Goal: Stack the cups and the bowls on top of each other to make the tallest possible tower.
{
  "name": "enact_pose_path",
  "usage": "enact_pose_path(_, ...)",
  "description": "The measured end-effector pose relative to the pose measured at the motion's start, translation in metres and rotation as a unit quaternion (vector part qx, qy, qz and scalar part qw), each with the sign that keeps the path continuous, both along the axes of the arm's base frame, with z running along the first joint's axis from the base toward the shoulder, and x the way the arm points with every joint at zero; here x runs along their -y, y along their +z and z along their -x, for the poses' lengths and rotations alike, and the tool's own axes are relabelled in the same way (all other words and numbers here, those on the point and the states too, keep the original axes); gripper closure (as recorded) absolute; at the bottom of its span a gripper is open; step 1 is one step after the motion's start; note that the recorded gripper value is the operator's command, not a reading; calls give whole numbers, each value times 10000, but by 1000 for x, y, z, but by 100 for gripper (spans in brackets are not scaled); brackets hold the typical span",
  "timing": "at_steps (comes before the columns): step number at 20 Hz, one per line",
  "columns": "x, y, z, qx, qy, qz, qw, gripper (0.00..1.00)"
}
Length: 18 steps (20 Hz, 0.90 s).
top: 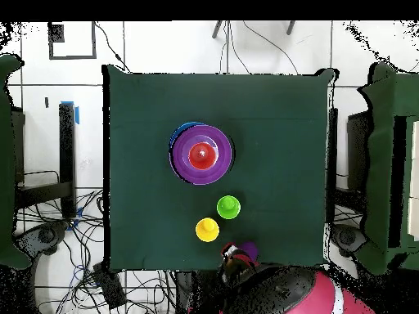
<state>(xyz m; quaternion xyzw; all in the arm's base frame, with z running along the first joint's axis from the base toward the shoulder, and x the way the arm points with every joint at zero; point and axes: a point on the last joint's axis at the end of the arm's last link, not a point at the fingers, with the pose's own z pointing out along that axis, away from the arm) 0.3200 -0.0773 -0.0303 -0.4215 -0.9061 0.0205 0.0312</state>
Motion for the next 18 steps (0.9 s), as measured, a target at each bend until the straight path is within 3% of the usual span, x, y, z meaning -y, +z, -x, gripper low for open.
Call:
enact_pose_path(1, 0, 0, 0, 6, 28, 7, 10000, 0)
enact_pose_path(2, 0, 1, 2, 34, 168, 44, 9998, 100)
enact_pose_path(11, 0, 10, 10, 223, 871, 251, 9956, 100)
enact_pose_path(18, 0, 11, 12, 222, 1118, 294, 9930, 100)
